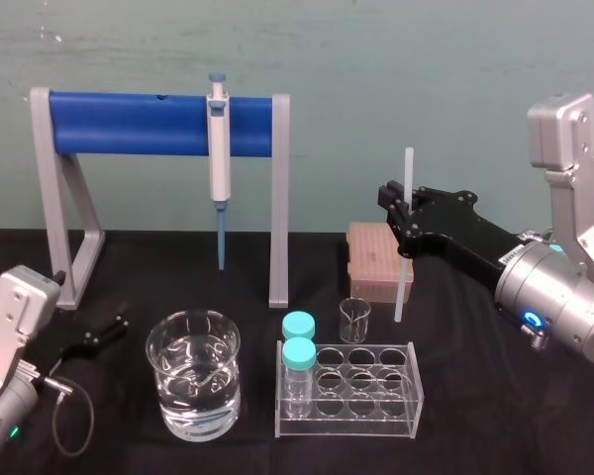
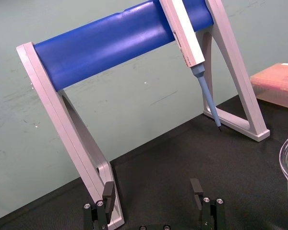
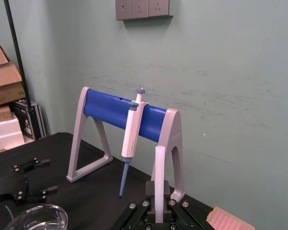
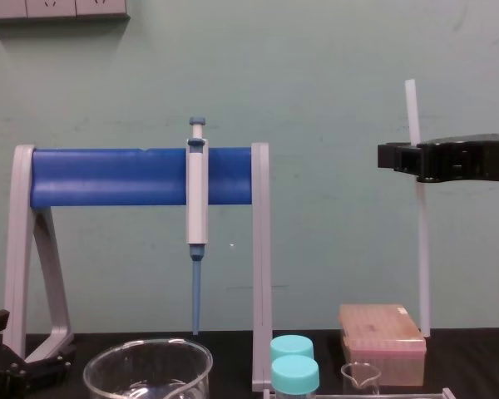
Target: Pick up the stirring rod with one hand, then place it down.
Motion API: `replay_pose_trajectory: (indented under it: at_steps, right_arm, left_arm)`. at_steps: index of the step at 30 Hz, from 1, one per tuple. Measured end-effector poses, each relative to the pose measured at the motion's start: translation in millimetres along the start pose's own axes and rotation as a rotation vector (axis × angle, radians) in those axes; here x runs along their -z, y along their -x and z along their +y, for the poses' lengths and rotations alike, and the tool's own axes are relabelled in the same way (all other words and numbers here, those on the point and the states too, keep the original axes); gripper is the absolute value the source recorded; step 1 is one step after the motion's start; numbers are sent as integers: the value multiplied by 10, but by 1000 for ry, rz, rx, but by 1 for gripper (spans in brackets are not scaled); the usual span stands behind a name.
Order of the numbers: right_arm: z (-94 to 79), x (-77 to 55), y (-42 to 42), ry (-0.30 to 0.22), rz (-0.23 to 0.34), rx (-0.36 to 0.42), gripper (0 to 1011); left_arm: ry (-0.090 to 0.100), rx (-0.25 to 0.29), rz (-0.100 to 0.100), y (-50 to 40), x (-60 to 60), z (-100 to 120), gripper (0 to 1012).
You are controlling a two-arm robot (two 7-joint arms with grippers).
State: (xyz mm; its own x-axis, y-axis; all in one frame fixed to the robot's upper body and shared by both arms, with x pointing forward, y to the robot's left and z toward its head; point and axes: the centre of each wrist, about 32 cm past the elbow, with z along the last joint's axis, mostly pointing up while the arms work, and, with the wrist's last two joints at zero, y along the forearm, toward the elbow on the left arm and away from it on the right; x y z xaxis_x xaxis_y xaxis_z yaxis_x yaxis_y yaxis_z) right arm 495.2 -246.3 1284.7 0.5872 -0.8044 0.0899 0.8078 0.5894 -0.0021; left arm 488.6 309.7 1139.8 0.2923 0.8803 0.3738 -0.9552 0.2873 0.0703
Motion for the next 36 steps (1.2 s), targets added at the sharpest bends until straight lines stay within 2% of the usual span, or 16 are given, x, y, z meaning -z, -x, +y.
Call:
replay_pose_trajectory:
  at_steps: [19, 29, 36]
  right_arm:
    - [-11, -6, -12, -5, -8, -6, 64]
    - [-164, -80, -17, -42, -44, -38, 64]
    - [-251, 39, -12, -62, -66, -35, 64]
  left_arm:
    - [0, 0, 0, 0, 0, 0, 1005]
    - [0, 0, 0, 0, 0, 0, 1004]
    - [0, 0, 0, 0, 0, 0, 1005]
